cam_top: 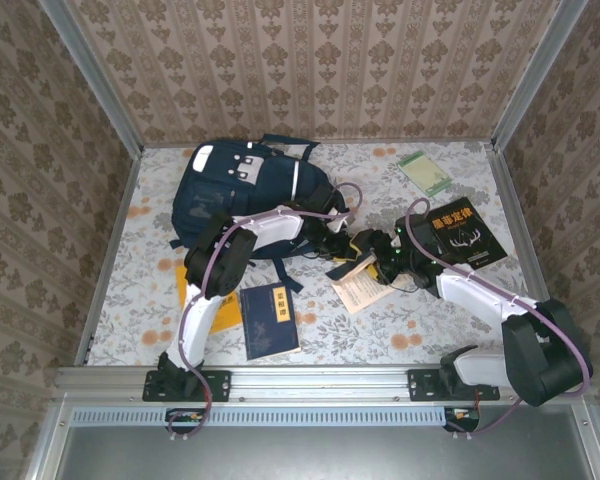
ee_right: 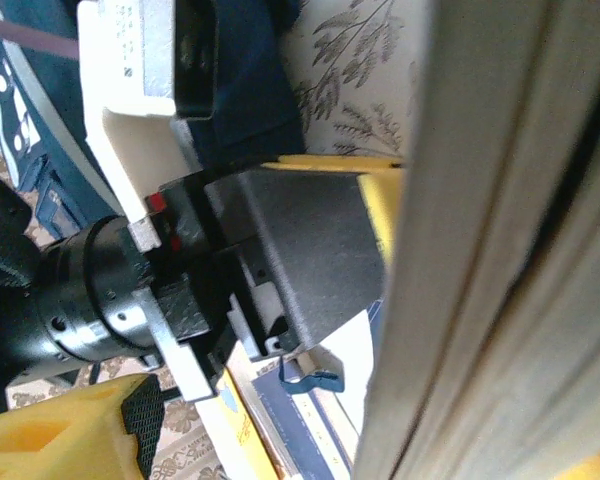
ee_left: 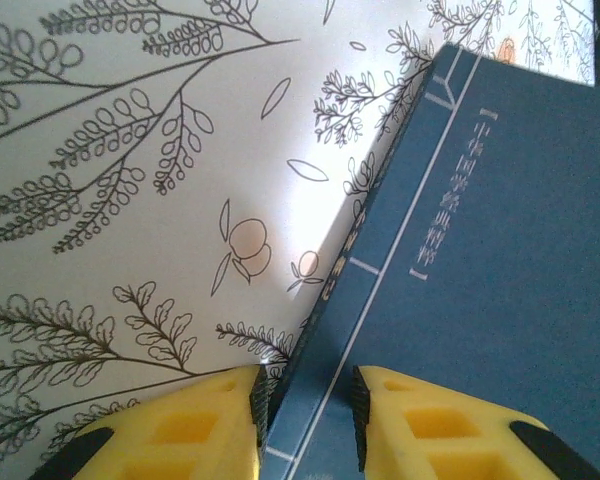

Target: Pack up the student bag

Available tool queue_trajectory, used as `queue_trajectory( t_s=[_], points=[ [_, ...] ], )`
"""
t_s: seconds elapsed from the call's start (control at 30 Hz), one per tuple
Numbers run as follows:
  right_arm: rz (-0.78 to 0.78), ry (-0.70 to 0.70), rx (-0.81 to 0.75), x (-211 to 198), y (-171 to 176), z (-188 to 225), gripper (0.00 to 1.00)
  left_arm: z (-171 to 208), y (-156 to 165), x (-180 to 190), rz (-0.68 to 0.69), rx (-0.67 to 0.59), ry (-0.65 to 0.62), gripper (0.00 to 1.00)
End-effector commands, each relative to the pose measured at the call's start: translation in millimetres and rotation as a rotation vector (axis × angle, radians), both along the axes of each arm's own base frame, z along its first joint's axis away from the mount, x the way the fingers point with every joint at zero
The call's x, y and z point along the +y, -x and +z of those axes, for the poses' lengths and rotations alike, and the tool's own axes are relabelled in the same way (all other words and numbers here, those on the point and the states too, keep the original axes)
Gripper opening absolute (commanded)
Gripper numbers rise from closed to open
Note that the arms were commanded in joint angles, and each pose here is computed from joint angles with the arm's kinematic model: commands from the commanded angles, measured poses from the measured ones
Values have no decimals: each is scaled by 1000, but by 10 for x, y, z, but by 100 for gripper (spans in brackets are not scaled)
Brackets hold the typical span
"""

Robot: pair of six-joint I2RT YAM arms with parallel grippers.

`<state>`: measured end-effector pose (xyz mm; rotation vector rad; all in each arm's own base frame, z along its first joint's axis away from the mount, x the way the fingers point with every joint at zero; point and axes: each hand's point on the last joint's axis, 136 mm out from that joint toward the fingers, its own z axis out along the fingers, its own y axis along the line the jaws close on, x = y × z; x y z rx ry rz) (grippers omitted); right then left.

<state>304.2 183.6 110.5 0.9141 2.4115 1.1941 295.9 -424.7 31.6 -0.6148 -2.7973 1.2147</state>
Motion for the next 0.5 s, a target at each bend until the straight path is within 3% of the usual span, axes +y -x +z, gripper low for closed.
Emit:
queue_trajectory(
  t_s=[0.0,0.23,0.47],
  points=[
    [6,-4,-19,71,-59,91,79,-116,72,118,34,72,-37,31],
    [3,43,38,40,-62,-226,82,-155,73,136,41,84,-33,31],
    [11,98,18,2,-135,-177,84,-189,79,156,43,89,-37,31]
  ],
)
